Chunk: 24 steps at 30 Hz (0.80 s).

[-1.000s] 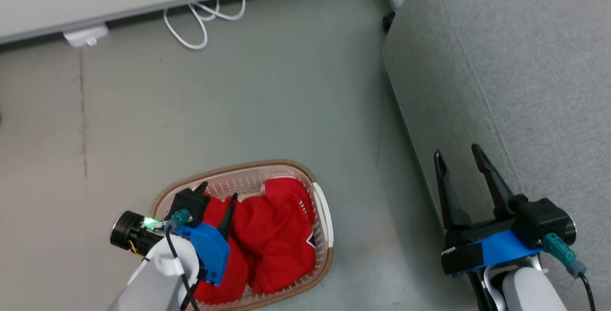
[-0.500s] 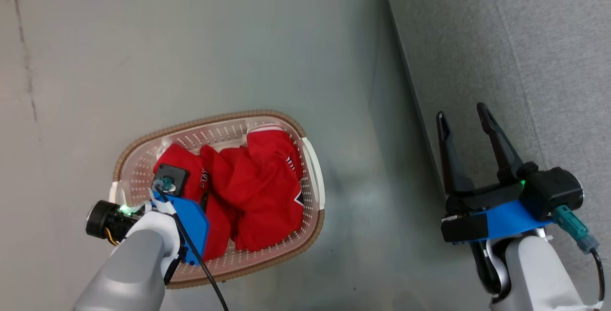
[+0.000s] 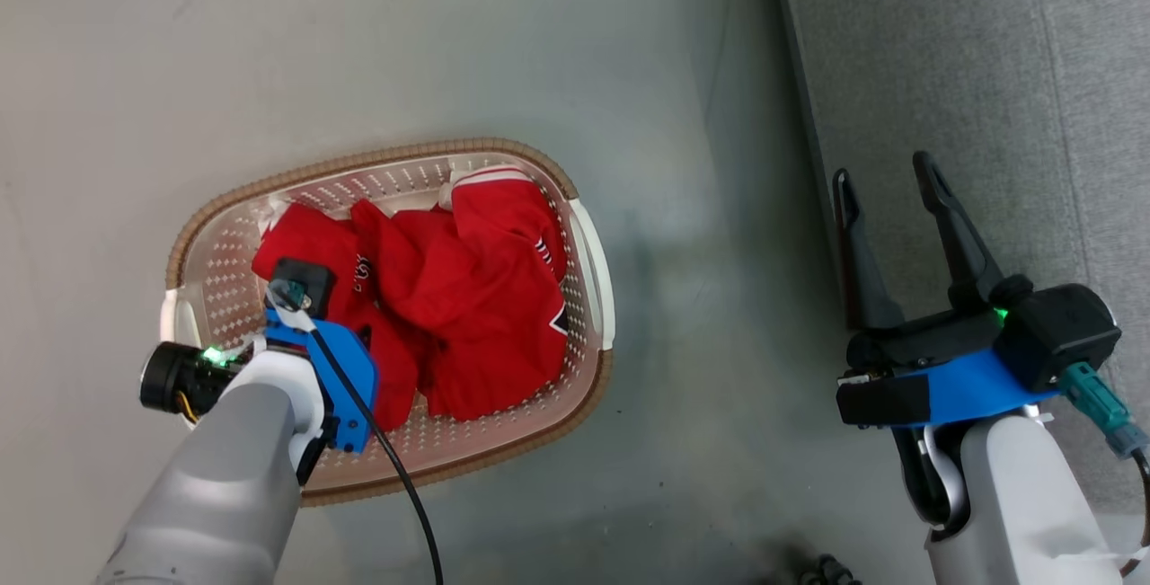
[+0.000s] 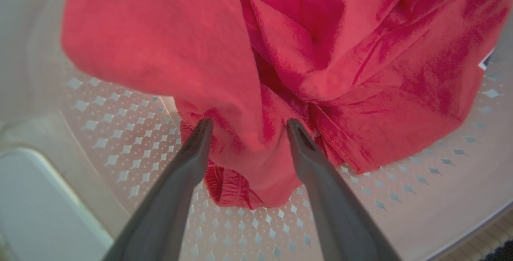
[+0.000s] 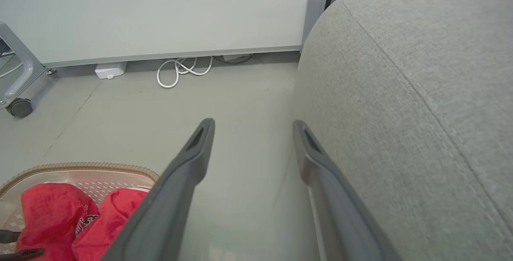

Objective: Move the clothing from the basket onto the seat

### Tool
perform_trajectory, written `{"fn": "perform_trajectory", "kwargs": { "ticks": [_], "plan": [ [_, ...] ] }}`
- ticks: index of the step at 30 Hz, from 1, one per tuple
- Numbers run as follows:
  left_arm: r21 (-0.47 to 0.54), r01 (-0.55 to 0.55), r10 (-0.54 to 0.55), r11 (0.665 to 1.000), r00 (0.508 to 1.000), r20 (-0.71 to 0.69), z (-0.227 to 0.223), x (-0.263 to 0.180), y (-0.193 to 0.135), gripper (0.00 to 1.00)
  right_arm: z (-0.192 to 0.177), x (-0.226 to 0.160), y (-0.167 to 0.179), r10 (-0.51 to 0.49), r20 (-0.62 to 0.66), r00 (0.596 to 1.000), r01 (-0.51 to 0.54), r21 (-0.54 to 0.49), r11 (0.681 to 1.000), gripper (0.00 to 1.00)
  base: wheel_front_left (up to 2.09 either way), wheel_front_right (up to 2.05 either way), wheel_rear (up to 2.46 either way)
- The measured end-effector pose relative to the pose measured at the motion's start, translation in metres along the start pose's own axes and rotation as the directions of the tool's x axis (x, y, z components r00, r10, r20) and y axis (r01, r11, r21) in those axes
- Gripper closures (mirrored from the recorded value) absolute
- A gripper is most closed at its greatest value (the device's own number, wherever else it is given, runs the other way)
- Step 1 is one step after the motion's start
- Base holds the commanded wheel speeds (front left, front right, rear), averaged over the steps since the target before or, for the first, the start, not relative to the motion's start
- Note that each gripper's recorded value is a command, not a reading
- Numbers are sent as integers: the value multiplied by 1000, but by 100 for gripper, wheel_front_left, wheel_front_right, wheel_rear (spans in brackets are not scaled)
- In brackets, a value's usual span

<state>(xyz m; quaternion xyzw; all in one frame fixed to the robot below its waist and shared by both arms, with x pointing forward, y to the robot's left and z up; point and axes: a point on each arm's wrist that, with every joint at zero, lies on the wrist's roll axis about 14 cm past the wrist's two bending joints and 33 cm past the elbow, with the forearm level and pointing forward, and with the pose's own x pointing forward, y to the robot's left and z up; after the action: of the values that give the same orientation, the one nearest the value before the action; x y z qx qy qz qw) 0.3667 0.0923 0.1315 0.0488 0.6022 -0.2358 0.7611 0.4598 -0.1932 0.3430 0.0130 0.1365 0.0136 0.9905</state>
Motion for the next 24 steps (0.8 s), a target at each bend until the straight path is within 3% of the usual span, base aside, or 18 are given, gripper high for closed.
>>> {"fn": "perform_trajectory", "kwargs": {
  "ticks": [10, 11, 12, 24],
  "plan": [
    [27, 6, -4, 1000, 998, -58, -3, 25, 6, 0, -27, 10, -2, -1, -53, 999, 1, -3, 1000, 0, 0, 0, 0],
    [37, 2, 1, 999, 998, -68, -4, 26, 7, 58, -28, 11, -2, -1, -54, 999, 1, -3, 1000, 0, 0, 0, 0],
    [41, -1, 4, 999, 998, -67, -4, 27, 8, 100, -28, 12, -2, 0, -54, 999, 0, -3, 1000, 0, 0, 0, 0],
    [64, -5, 8, 998, 999, -48, 2, 18, 5, 100, -19, 11, -2, -2, -37, 999, 1, -1, 1000, 0, 0, 0, 0]
  ]
}}
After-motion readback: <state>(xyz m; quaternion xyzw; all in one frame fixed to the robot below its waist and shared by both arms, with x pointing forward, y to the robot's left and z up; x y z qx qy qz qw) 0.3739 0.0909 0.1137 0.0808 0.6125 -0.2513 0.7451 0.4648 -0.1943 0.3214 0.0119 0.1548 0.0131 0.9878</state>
